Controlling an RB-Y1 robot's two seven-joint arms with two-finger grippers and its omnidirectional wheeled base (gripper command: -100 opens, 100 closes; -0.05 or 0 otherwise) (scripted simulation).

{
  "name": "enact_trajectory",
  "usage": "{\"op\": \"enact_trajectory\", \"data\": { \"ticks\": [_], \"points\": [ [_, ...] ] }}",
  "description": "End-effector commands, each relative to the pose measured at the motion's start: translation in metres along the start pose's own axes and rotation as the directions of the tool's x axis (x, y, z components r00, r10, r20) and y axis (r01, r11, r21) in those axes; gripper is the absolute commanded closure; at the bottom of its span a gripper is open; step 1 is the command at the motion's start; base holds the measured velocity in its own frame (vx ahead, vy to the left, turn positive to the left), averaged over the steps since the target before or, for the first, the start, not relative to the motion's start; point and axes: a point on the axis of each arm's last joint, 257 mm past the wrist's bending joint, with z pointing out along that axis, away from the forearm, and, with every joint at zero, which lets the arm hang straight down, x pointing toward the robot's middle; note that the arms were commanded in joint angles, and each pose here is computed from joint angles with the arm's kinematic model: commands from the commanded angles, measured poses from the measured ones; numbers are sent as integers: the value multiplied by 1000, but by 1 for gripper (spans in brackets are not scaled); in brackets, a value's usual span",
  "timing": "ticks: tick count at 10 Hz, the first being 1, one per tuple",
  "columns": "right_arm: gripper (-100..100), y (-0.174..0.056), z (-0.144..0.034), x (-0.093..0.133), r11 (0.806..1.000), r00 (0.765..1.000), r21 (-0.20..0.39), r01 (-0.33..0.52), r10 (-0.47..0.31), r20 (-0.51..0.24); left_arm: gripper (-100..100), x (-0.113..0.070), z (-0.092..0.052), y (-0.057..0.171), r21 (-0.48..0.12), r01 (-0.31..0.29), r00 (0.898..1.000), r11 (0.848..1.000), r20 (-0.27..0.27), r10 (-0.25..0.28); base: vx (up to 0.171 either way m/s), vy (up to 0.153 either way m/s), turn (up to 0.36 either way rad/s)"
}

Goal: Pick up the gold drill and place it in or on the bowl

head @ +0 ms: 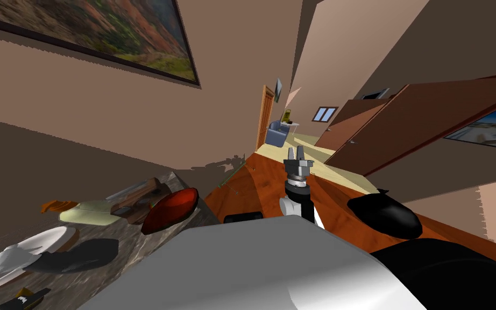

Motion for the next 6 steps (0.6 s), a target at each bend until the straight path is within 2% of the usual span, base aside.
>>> {"op": "enact_trajectory", "data": {
  "ticks": [1, 2, 4, 6],
  "points": [
    [0, 0, 0, 0, 1000, 1000, 0, 0, 0, 0, 100, 6, -2, 7, -11, 17, 1000, 1000, -4, -17, -45, -154, -1],
    [0, 0, 0, 0, 1000, 1000, 0, 0, 0, 0, 100, 6, -2, 7, -11, 17, 1000, 1000, -4, -17, -65, -202, 27],
    [0, 0, 0, 0, 1000, 1000, 0, 0, 0, 0, 100, 1, -5, 14, -29, 50, 999, 998, 18, -49, -103, -210, -20],
    [0, 0, 0, 0, 1000, 1000, 0, -1, 1, 0, 100, -13, -8, 22, -50, 97, 994, 994, 65, -94, -142, -250, -71]
  ]
}}
